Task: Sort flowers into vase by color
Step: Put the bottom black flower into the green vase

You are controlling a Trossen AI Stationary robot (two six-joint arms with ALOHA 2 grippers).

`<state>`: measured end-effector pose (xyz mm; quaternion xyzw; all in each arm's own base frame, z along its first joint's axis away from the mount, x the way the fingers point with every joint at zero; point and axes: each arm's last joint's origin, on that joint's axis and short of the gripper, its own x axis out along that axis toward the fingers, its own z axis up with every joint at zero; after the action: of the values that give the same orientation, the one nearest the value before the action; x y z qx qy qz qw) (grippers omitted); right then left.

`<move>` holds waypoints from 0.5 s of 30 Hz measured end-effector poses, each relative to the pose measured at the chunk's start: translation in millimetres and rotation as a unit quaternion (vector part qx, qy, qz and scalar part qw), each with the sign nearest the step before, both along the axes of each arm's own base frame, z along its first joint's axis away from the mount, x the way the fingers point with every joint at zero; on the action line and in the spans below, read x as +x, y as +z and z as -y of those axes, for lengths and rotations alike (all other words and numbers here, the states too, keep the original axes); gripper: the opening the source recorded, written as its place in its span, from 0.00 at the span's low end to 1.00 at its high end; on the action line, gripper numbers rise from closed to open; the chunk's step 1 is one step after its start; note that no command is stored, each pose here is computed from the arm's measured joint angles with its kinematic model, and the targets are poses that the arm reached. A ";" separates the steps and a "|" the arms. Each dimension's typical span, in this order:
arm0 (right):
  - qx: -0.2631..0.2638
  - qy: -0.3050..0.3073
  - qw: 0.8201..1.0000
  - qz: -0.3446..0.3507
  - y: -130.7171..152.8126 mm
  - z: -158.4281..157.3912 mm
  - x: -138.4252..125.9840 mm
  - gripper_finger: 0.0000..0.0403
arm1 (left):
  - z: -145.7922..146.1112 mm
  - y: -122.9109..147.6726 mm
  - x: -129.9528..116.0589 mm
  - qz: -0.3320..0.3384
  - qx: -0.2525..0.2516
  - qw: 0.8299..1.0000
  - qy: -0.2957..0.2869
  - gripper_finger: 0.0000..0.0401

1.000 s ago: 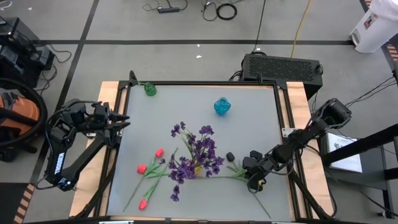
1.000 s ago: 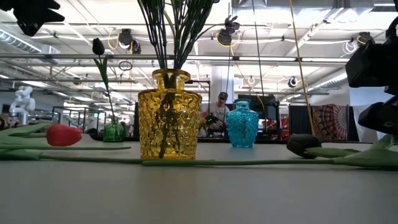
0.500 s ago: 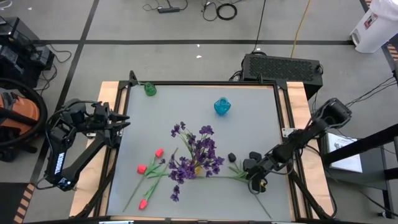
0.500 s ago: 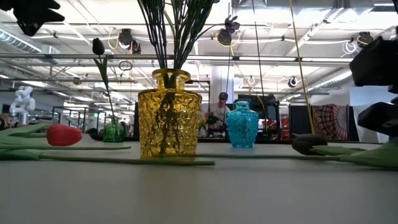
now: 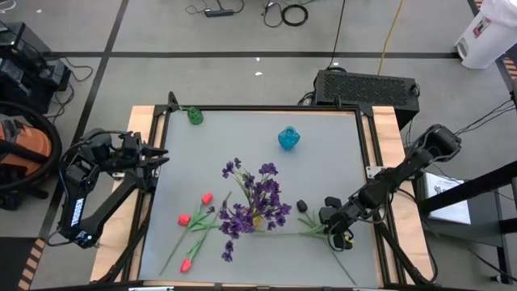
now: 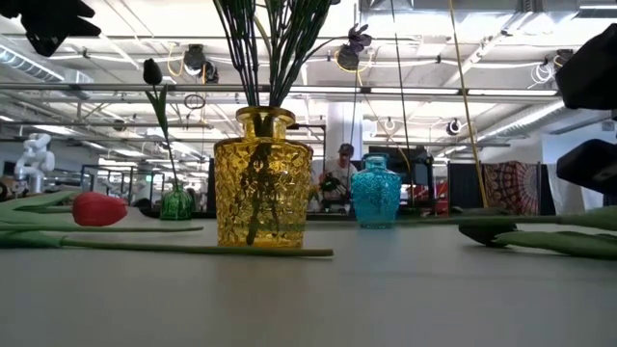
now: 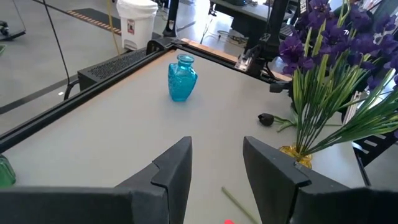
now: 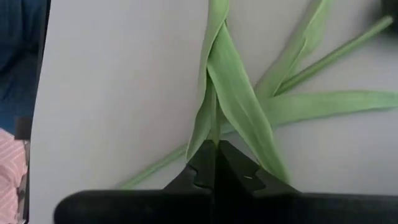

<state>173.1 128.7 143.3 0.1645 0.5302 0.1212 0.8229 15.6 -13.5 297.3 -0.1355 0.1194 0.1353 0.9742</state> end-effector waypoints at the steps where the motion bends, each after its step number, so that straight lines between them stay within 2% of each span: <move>1: 0.000 0.000 1.000 -0.001 1.2 0.6 -0.9 0.00 | 0.0 0.0 0.0 0.000 0.000 1.000 0.000 0.38; 6: 0.022 0.016 1.000 -0.002 9.5 2.2 -5.3 0.00 | 0.0 0.0 0.0 0.000 0.000 1.000 0.000 0.38; 15: 0.056 0.060 0.994 0.073 35.4 4.9 -11.2 0.00 | -0.1 0.0 0.0 -0.001 0.000 1.000 0.002 0.38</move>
<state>162.0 123.8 178.7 0.1692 0.4698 0.2111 0.8403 15.6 -13.4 297.3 -0.1353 0.1197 0.1376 0.9739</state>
